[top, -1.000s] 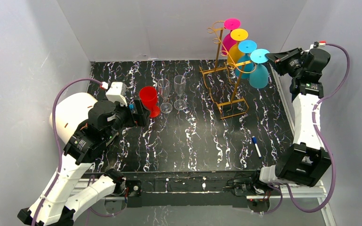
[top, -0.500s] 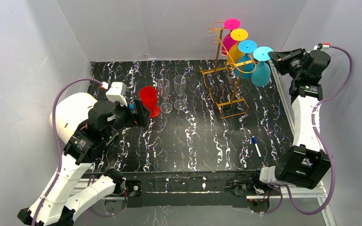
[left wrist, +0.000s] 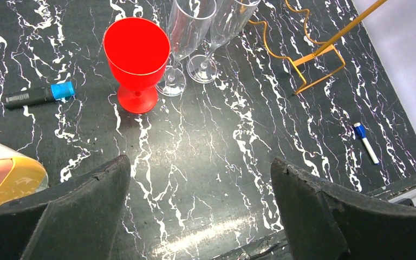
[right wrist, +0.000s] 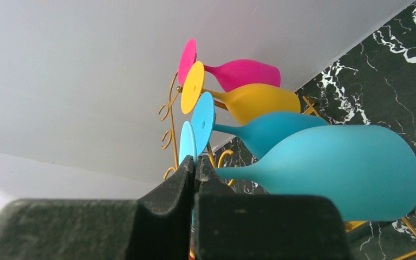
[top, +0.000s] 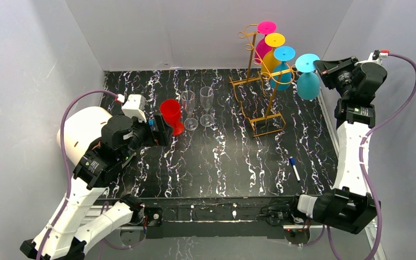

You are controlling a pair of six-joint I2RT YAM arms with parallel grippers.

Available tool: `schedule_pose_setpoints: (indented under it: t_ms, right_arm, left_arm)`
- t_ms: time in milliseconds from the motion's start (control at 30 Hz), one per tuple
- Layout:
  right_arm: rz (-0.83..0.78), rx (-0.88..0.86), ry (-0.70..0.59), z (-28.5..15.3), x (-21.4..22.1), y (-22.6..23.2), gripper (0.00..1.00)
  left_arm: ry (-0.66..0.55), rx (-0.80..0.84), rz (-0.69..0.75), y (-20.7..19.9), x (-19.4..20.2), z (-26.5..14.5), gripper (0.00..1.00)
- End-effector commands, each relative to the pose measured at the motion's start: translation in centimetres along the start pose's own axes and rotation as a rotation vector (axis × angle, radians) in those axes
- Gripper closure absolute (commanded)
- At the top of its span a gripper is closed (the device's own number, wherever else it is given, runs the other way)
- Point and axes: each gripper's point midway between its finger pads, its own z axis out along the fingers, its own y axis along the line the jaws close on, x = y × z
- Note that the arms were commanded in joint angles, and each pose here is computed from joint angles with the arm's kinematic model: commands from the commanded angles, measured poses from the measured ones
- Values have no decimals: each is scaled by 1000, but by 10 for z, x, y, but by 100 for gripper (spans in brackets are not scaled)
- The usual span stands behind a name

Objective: Take the wine glass off the wine glass rack
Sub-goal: Pick up the wine glass from the wine rack, then place the wine glass at the center of the board.

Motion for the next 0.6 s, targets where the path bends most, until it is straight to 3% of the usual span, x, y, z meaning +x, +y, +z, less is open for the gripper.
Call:
schedule_pose_setpoints:
  t_ms: [0,367,567]
  right_arm:
    - [-64,1,-25,-19,0,4,99]
    - [-102,5,-5,-90,35,4,99]
    - [-87,-68,197,-116,86,3,99]
  left_arm:
    - [-12,29,-10,-5,-4,-1,2]
    - [30,83,-67,-16,7,-1,2]
    - [-7,116,-103,-22,1,-4,2]
